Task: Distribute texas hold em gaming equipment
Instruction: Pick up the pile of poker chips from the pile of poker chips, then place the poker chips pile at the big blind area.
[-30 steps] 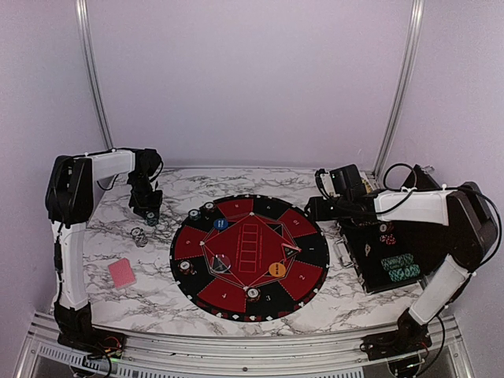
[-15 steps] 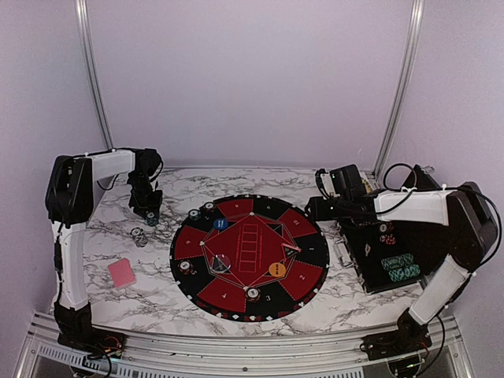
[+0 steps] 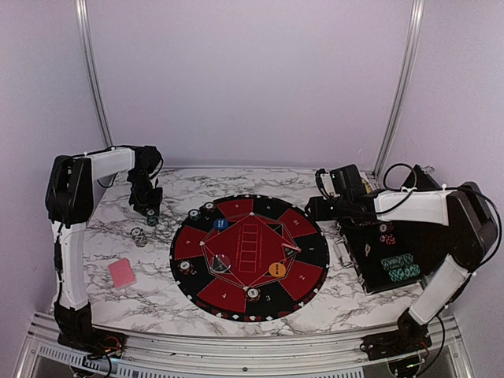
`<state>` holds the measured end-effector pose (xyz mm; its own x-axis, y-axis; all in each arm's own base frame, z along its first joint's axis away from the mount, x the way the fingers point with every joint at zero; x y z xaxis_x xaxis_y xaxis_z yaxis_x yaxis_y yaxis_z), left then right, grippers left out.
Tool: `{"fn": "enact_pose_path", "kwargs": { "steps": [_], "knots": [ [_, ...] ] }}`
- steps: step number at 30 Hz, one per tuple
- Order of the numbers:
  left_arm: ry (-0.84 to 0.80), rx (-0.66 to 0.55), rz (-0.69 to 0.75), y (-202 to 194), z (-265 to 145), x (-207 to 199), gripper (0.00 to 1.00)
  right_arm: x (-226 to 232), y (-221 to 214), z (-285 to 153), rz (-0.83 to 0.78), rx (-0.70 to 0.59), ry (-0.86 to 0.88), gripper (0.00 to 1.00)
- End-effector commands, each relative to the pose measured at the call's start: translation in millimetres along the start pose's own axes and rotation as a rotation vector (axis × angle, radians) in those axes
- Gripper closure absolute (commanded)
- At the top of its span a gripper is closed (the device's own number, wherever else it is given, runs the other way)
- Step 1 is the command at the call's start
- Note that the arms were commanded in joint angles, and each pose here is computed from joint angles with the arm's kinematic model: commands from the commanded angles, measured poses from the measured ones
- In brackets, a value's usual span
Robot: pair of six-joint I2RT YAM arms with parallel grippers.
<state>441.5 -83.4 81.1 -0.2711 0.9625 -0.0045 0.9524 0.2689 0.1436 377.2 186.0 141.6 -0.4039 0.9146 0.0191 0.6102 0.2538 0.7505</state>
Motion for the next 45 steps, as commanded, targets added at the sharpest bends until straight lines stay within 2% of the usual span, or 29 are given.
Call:
{"fn": "enact_pose_path", "kwargs": {
  "steps": [1, 13, 34, 45],
  "knots": [
    [0.01, -0.014, 0.013, -0.9, -16.9, -0.2, 0.64, -3.6, 6.2, -0.4, 0.0, -0.014, -0.007, 0.48],
    [-0.01, -0.021, 0.038, -15.0, -29.2, -14.3, 0.64, -3.7, 8.4, -3.7, -0.002, -0.022, -0.008, 0.48],
    [-0.055, -0.013, 0.124, -70.7, -52.8, -59.5, 0.64, -4.6, 9.3, -6.9, -0.007, -0.022, -0.015, 0.48],
    [-0.085, -0.02, 0.223, -116.8, -65.5, -107.8, 0.64, -10.7, 10.5, -11.2, -0.01, -0.028, -0.042, 0.48]
  ]
}}
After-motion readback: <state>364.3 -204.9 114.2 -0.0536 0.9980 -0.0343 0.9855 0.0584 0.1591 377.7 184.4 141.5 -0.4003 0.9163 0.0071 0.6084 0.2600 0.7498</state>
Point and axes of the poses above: each gripper's point midway between its finger pads, its own z axis out along the fingers, its own x axis along the line the jaws close on, y = z × x, the point moved 4 cm from there along -z, back along the fingers, and after that the axes turned 12 degrees about -z, right-handed, at the moved point
